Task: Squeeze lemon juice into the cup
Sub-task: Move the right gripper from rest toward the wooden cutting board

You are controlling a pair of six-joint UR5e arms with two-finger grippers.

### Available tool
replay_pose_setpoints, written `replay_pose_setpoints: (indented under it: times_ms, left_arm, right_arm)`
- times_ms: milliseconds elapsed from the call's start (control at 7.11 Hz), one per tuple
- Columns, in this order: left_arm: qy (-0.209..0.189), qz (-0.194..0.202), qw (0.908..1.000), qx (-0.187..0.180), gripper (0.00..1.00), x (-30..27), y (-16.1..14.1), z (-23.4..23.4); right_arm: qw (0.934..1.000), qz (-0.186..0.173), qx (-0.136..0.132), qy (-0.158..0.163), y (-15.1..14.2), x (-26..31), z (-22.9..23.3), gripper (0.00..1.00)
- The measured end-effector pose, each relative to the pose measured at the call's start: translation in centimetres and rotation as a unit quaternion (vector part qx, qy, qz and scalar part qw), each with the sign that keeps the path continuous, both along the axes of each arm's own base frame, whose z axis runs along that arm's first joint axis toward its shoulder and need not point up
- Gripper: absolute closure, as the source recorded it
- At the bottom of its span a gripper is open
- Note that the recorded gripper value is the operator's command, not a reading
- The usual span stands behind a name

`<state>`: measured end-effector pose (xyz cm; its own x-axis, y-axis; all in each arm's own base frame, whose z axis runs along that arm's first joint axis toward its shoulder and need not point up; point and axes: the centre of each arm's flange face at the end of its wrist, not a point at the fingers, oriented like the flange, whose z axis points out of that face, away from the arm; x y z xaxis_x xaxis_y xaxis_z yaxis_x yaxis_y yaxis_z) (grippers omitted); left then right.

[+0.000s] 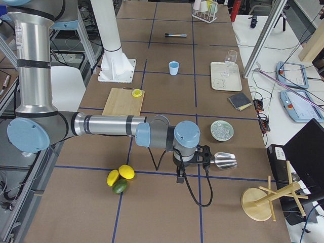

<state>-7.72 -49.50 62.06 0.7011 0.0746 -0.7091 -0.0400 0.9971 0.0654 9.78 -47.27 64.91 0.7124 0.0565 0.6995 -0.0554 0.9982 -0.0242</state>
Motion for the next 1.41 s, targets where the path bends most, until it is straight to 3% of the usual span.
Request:
replay_pose_setpoints:
  times_ms: [281,563,985,1407]
  left_arm:
    - [0.000,0.001,1.0000,0.007,0.00,0.0,-0.1,-0.4]
    - [-0.001,0.006,0.9992,0.040,0.00,0.7,-0.8,-2.4]
    - [0.012,0.005,0.9990,0.043,0.00,8.6,-1.4,-9.2]
    - [0.031,-0.021,0.9980,0.052,0.00,11.9,-1.3,-12.6]
  right_arm:
    - [1.0000,0.001,0.001,-0.003,-0.2,0.0,-0.2,0.00]
    - [0.9999,0.002,0.011,-0.007,-0.8,-0.5,-1.3,0.00]
    - [0.9996,-0.006,0.027,-0.007,-1.6,-1.9,-3.5,0.00]
    - [0.9992,-0.008,0.032,-0.021,-1.9,-3.7,-5.6,0.00]
